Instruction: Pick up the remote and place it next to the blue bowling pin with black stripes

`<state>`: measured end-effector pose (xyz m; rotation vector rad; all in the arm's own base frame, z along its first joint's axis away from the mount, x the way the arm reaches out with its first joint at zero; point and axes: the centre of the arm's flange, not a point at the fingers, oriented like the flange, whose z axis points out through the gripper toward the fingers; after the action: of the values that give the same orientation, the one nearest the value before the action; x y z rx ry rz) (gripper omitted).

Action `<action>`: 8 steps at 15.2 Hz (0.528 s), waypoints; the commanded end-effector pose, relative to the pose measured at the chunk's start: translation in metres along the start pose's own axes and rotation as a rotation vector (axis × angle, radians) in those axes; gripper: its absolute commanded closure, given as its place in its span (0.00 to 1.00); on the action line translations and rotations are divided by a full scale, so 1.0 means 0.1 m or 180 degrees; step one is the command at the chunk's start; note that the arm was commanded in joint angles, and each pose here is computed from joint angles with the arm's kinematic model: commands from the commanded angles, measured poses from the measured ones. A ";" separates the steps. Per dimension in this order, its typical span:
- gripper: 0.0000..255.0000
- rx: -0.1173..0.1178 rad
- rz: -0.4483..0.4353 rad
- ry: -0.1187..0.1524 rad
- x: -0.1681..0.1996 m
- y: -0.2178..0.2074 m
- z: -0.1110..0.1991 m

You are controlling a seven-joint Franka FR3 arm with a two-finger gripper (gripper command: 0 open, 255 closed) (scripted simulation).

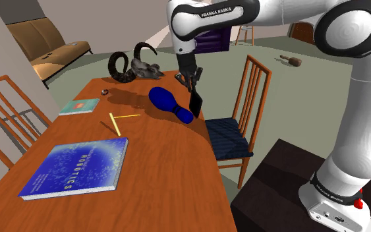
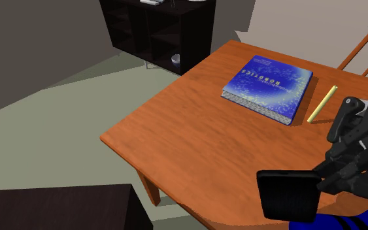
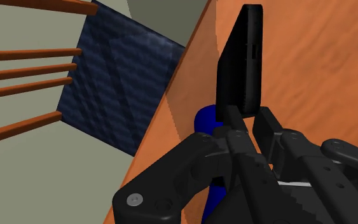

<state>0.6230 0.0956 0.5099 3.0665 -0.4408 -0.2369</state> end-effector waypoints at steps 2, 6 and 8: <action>1.00 0.0001 0.0000 0.0001 0.02 0.00 0.16; 1.00 0.0001 0.0000 0.0001 0.05 -0.01 0.37; 1.00 0.0001 0.0000 0.0001 0.07 -0.02 0.47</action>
<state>0.6226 0.0954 0.4663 3.0664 -0.4409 -0.2371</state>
